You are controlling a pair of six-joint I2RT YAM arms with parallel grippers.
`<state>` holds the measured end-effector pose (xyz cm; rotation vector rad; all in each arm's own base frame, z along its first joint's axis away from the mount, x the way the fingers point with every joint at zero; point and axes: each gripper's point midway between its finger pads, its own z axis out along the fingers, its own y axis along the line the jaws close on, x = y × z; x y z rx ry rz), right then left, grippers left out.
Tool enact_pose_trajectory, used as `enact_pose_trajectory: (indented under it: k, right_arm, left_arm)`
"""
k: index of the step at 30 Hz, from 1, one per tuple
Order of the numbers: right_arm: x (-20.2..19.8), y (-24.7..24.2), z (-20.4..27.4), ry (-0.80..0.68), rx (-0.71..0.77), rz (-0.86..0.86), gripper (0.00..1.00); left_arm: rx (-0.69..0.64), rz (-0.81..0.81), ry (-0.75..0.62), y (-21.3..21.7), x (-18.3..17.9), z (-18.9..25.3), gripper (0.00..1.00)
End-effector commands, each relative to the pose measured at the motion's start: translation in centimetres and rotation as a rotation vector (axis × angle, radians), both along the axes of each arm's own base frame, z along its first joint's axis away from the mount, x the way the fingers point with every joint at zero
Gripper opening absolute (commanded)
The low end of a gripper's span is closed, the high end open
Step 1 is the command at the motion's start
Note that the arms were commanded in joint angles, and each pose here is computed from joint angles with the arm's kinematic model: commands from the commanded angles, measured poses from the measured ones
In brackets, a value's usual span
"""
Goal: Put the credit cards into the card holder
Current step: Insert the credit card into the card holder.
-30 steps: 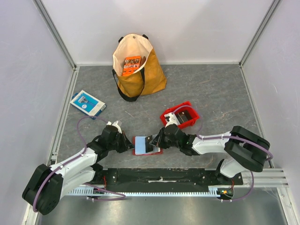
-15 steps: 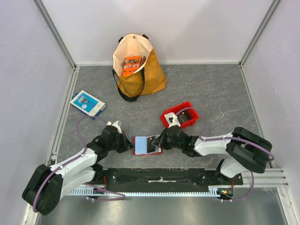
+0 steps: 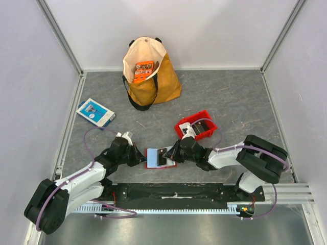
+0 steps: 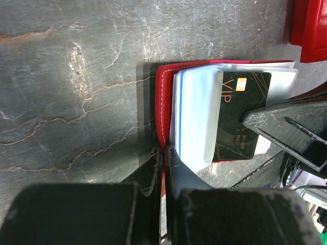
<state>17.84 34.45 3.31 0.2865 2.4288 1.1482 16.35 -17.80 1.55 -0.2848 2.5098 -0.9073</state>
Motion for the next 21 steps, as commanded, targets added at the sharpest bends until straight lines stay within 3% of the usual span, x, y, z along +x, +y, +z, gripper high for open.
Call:
enact_pose_trajectory:
  k: [1, 14, 21]
  right_arm:
    - [-0.6, 0.5, -0.9, 0.034, -0.008, 0.020, 0.00]
    - [-0.9, 1.0, -1.7, 0.027, -0.131, 0.025, 0.01]
    - [0.4, -0.9, -0.2, -0.053, -0.224, -0.011, 0.32]
  left_arm:
    - [0.021, 0.018, 0.035, 0.5, -0.6, -1.2, 0.02]
    - [0.013, 0.018, 0.026, 0.4, -0.4, -0.7, 0.02]
    - [0.001, 0.018, 0.004, 0.3, -0.2, 0.1, 0.02]
